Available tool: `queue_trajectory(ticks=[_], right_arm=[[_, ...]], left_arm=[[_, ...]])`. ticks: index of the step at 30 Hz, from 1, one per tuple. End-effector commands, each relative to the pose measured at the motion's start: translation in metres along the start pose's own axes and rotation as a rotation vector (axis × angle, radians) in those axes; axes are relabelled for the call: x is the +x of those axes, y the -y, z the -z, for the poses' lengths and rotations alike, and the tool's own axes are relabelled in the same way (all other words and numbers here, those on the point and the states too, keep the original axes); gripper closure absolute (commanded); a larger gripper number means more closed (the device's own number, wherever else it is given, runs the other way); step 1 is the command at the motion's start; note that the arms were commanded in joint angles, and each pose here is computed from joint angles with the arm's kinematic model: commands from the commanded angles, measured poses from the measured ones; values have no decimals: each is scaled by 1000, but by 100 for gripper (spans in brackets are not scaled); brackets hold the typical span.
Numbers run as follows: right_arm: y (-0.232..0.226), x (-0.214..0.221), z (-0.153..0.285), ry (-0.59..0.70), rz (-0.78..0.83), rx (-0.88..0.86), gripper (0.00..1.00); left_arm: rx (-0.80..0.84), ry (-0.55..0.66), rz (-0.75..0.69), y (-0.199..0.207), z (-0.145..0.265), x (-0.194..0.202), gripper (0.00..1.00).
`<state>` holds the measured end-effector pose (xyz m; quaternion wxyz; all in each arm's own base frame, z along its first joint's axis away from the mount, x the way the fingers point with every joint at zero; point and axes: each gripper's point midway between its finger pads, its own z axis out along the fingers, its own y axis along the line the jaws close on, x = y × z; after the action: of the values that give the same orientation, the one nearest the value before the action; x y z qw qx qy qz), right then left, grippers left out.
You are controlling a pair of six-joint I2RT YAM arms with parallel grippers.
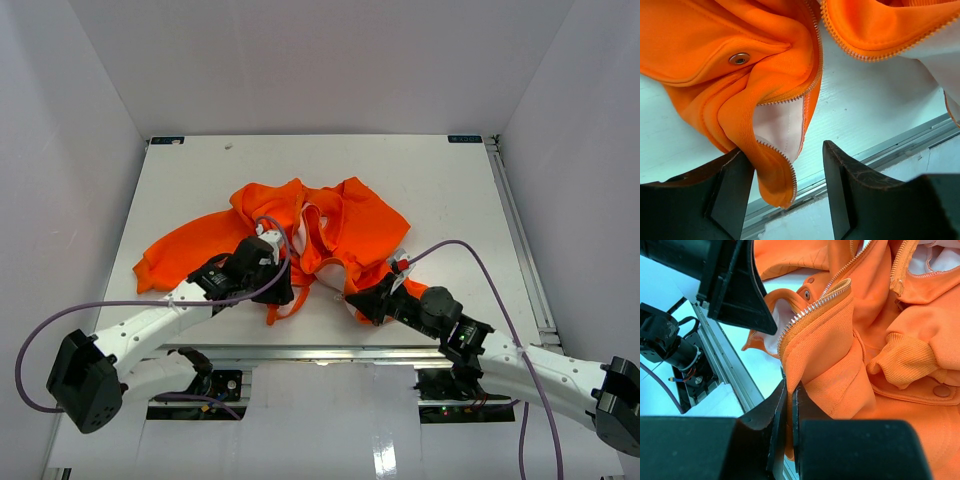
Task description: Zip up the jacket
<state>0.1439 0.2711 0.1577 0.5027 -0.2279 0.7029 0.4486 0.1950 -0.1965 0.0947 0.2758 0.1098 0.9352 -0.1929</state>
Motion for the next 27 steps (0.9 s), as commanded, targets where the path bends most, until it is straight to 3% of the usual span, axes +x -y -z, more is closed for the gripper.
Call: queue_trajectory(ticks=[1, 7, 9, 10, 11, 13, 15, 18, 22, 27], right_arm=[[-7, -12, 0, 43, -1, -28, 92], [-8, -14, 2, 53, -1, -32, 92], [-8, -15, 3, 59, -3, -32, 92], [-8, -16, 3, 62, -4, -31, 92], [-9, -17, 4, 65, -4, -31, 92], [-6, -19, 6, 73, -8, -13, 92], [-2, -26, 7, 95, -11, 18, 92], [8, -48, 9, 156, -7, 102, 92], [54, -85, 2, 284, 45, 384, 92], [88, -54, -42, 154, 86, 424, 92]], left_arm=[[2, 24, -88, 8, 19, -24, 34], [-75, -78, -107, 0, 10, -20, 35], [-78, -119, -110, -1, 2, -13, 40], [-77, -142, -109, -2, -3, -9, 46], [-48, -170, -108, 3, -7, -3, 62], [-21, -193, -102, 6, -15, 4, 84], [23, -167, -78, 11, -24, 6, 98], [49, -74, -33, 14, -46, -4, 100], [62, 97, 56, 13, -89, -46, 100], [125, 237, 142, -6, -134, -105, 100]])
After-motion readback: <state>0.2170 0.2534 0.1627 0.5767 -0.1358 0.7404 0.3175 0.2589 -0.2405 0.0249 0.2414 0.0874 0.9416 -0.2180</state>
